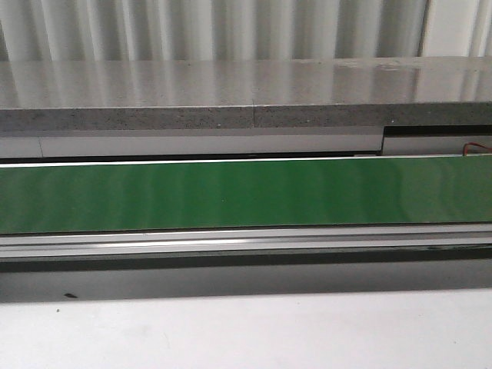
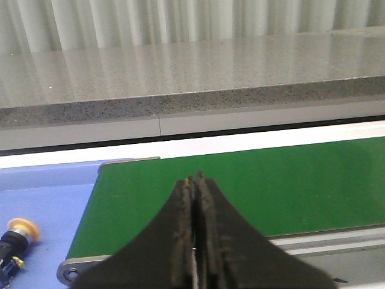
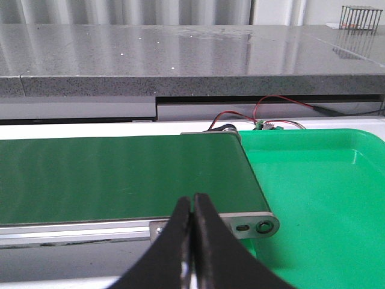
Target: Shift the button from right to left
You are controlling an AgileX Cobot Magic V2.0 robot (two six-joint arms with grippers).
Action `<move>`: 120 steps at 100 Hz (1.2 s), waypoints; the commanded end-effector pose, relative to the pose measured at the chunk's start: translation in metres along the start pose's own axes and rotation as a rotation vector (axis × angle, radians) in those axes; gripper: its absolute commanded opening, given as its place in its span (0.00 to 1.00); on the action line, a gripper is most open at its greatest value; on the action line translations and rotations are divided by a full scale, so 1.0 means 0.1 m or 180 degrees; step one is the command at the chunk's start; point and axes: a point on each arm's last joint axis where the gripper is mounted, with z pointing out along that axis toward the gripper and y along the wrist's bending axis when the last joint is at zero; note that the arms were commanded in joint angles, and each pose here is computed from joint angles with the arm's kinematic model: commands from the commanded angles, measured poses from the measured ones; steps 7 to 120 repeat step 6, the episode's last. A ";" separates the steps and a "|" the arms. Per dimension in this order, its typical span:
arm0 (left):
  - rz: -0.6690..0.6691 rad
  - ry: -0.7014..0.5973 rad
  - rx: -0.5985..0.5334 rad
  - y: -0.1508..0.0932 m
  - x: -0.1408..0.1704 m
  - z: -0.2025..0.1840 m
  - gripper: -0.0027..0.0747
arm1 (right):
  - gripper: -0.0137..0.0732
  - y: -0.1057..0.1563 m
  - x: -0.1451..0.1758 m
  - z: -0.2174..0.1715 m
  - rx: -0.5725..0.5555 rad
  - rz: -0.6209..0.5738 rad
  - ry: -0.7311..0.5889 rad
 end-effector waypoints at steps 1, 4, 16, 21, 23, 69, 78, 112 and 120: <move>-0.0016 -0.0226 -0.0015 0.00 0.04 0.00 0.01 | 0.08 0.01 -0.15 -0.03 -0.0032 0.0000 -0.0386; -0.0016 -0.0226 -0.0015 0.00 0.04 0.00 0.01 | 0.08 0.01 -0.15 -0.03 -0.0032 0.0000 -0.0386; -0.0016 -0.0226 -0.0015 0.00 0.04 0.00 0.01 | 0.08 0.01 -0.15 -0.03 -0.0032 0.0000 -0.0386; -0.0016 -0.0226 -0.0015 0.00 0.04 0.00 0.01 | 0.08 0.01 -0.15 -0.03 -0.0032 0.0000 -0.0386; -0.0016 -0.0226 -0.0015 0.00 0.04 0.00 0.01 | 0.08 0.01 -0.15 -0.03 -0.0032 0.0000 -0.0386; -0.0016 -0.0226 -0.0015 0.00 0.04 0.00 0.01 | 0.08 0.01 -0.15 -0.03 -0.0032 0.0000 -0.0386; -0.0016 -0.0226 -0.0015 0.00 0.04 0.00 0.01 | 0.08 0.01 -0.15 -0.03 -0.0032 0.0000 -0.0386; -0.0016 -0.0226 -0.0015 0.00 0.04 0.00 0.01 | 0.08 0.01 -0.15 -0.03 -0.0032 0.0000 -0.0386; -0.0016 -0.0226 -0.0015 0.00 0.04 0.00 0.01 | 0.08 0.01 -0.15 -0.03 -0.0032 0.0000 -0.0386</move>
